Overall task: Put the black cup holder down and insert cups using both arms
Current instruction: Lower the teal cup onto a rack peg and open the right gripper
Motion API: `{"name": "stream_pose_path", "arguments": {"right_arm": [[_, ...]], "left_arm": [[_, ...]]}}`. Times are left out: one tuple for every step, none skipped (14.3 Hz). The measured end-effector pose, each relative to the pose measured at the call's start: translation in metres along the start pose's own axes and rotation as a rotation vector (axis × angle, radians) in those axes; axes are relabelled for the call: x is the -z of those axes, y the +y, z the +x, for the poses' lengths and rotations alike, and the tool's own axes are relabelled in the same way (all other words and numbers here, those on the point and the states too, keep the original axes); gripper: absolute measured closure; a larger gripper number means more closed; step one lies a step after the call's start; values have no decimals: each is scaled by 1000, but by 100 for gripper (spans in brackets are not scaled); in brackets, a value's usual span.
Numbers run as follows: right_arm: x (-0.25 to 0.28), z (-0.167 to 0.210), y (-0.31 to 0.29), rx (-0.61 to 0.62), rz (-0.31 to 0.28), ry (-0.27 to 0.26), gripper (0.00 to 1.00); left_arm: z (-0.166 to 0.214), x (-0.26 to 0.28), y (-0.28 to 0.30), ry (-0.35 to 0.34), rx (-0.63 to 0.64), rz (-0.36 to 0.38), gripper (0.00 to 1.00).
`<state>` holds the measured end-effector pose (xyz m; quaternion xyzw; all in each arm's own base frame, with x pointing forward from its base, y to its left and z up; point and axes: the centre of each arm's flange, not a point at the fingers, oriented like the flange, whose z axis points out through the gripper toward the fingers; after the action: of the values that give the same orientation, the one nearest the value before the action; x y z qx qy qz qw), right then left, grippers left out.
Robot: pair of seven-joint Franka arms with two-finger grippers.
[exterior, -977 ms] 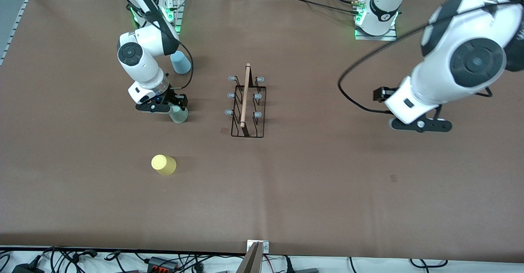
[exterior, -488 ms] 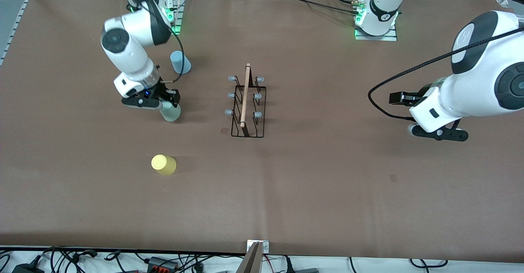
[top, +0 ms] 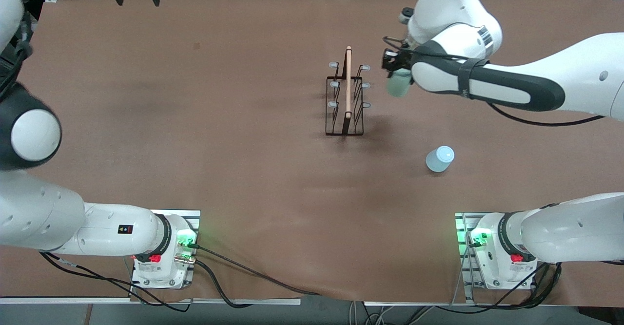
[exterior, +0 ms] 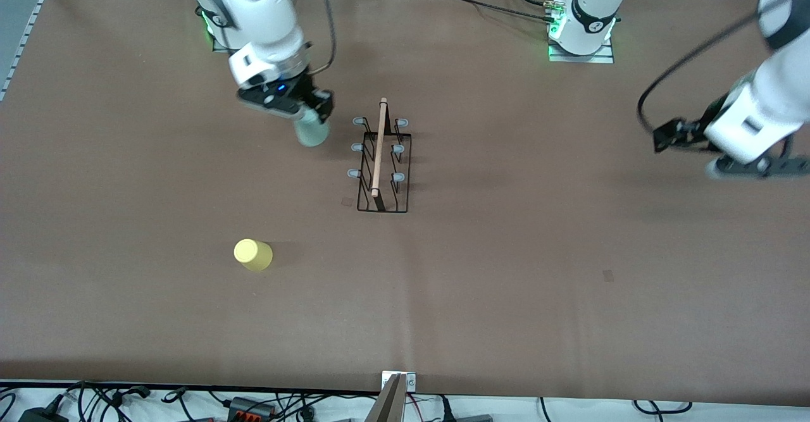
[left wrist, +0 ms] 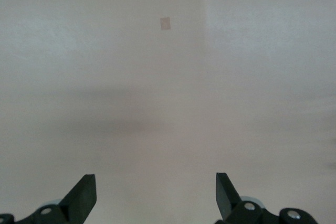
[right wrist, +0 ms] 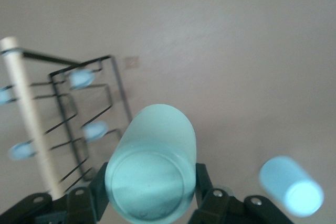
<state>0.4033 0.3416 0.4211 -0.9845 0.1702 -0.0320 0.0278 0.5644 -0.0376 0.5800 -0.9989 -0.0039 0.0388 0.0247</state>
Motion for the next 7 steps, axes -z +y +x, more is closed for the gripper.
{"name": "stream_pose_path", "arguments": {"right_arm": [[2,-12,-9,-17,14,-14,33],[1,-21,-16,-25,19,-26,33],[-2,-28,-20,-31,18,-35,33],[-7,-34,-25,-32,18,-43,33],[-14,-38,-28,-31,19,-51,33],[-20,-41,-32,-28,23,-59,33],[-26,-43,-35,-25,30,-65,33]], "left_arm": [[-8,8,0,13,-1,0,0],[-13,10,-2,15,-1,0,0],[-13,7,-8,9,-12,0,0],[-12,2,-14,-1,-32,0,0],[-11,-2,-18,-10,-47,-2,0],[-11,-3,-19,-16,-57,-3,0],[-11,-4,-17,-18,-62,-8,0]]}}
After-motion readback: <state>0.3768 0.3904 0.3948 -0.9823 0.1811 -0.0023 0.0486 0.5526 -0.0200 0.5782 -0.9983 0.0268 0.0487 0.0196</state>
